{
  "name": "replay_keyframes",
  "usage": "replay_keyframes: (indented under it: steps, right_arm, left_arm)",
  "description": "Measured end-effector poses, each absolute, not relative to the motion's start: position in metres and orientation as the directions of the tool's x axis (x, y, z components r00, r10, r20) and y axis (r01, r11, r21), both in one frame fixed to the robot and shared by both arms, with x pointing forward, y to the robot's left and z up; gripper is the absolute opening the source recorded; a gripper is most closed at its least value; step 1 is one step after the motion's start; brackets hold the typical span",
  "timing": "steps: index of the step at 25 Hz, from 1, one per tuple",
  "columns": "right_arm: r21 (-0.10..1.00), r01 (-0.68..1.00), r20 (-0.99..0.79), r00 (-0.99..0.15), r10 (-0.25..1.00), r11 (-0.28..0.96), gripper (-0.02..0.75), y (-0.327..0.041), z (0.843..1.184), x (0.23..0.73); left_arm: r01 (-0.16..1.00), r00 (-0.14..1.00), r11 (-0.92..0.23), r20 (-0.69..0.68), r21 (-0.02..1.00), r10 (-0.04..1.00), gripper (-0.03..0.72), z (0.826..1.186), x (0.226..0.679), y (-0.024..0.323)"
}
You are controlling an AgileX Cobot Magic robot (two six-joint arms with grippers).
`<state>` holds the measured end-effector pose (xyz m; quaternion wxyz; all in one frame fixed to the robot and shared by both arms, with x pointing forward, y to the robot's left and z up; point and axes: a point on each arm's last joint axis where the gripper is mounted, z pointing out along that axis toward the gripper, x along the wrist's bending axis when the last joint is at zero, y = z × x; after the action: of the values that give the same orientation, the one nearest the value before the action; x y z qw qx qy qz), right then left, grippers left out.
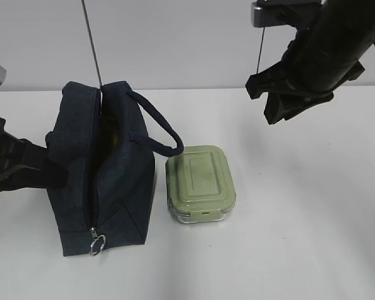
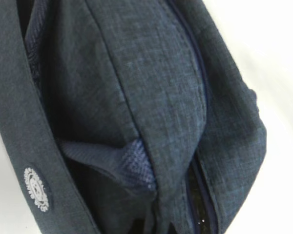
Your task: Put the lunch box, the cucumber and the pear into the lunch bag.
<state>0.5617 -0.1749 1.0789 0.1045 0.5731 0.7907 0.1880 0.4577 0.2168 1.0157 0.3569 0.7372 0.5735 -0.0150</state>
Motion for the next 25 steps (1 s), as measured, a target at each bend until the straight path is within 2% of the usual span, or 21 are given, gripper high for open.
replay_keyframes:
  steps: [6, 10, 16, 21, 25]
  right_arm:
    - [0.422, 0.869, 0.168, -0.354, 0.92, 0.257, 0.197, -0.173, 1.082, 0.534]
    - [0.42, 0.87, 0.285, -0.395, 0.873, 0.257, 0.197, -0.166, 1.067, 0.52]
    - [0.435, 0.881, 0.485, -0.404, 0.776, 0.186, 0.197, -0.152, 1.041, 0.509]
    - [0.497, 0.855, 0.526, -0.43, 0.734, 0.145, 0.196, -0.148, 1.036, 0.509]
    - [0.504, 0.86, 0.523, -0.379, 0.763, 0.083, 0.195, -0.161, 1.029, 0.523]
  left_arm:
    - [0.858, 0.344, -0.091, -0.433, 0.505, 0.833, 0.003, 1.016, 0.457, 0.217]
    - [0.86, 0.346, -0.095, -0.436, 0.501, 0.831, 0.003, 1.015, 0.457, 0.216]
    - [0.862, 0.347, -0.099, -0.437, 0.497, 0.83, 0.003, 1.015, 0.456, 0.216]
    - [0.862, 0.347, -0.099, -0.437, 0.497, 0.83, 0.003, 1.015, 0.456, 0.216]
    - [0.862, 0.348, -0.1, -0.437, 0.496, 0.829, 0.003, 1.015, 0.456, 0.216]
